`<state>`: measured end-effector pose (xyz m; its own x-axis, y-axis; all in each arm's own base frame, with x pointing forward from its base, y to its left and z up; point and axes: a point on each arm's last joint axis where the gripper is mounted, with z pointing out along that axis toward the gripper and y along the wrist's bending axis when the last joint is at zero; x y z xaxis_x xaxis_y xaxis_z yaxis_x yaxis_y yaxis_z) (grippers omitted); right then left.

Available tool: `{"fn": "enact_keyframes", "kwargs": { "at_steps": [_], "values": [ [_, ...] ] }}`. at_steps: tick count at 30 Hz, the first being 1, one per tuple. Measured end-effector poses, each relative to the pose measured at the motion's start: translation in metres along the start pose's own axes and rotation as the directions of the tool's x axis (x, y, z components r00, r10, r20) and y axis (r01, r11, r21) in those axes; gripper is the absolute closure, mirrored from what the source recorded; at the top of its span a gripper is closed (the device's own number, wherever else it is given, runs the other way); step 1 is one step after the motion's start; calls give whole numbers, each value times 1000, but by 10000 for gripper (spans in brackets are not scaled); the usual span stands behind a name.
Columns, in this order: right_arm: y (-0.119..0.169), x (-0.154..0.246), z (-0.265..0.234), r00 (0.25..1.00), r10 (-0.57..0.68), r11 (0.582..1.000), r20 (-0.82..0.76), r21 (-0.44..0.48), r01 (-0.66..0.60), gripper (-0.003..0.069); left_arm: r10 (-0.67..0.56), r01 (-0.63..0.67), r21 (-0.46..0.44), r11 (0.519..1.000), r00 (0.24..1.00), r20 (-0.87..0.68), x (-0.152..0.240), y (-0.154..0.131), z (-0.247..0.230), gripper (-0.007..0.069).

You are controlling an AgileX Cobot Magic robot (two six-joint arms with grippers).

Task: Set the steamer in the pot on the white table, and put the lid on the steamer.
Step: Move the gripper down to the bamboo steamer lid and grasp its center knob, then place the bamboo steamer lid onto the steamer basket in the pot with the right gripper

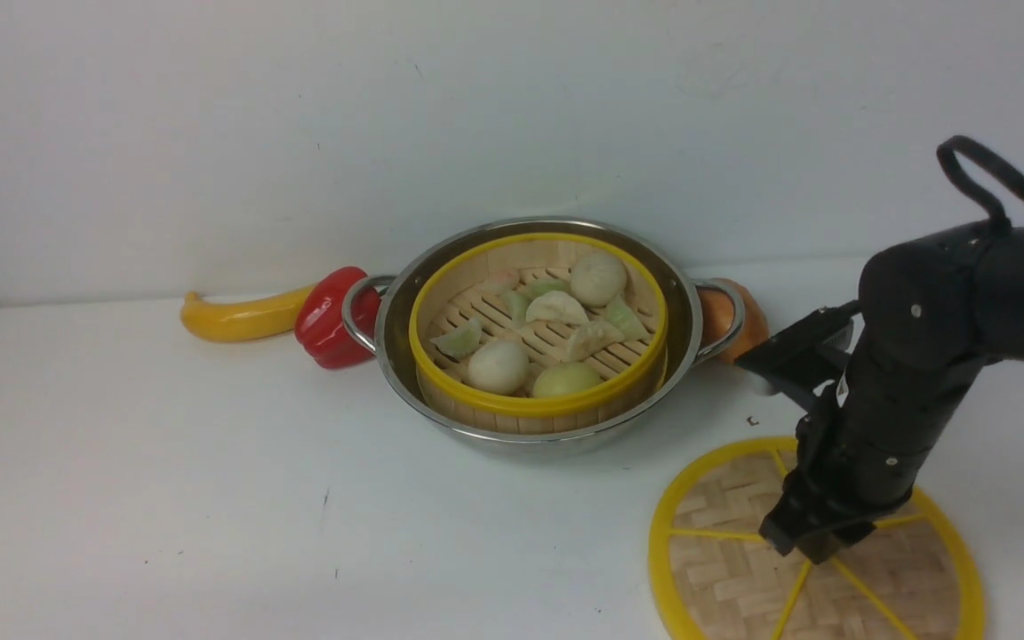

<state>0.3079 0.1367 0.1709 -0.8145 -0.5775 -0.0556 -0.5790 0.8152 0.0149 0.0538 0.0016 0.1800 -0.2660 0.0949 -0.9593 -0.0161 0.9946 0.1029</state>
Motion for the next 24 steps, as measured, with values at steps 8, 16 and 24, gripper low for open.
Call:
{"fn": "enact_keyframes", "kwargs": {
  "at_steps": [8, 16, 24],
  "values": [
    [-3, 3, -20, 999, -10, 999, -44, 34, 12, 516, 0, 0, 0, 1000, 1000, 0, 0, 0, 0, 384],
    [-10, -15, -93, 994, -16, 991, 110, 133, 1, 516, 0, 0, 0, 1000, 1000, 0, 0, 0, 0, 384],
    [-1, -49, -159, 928, -37, 999, 370, 37, 25, 516, 0, 0, 0, 1000, 1000, 0, 0, 0, 0, 384]
  ]
}}
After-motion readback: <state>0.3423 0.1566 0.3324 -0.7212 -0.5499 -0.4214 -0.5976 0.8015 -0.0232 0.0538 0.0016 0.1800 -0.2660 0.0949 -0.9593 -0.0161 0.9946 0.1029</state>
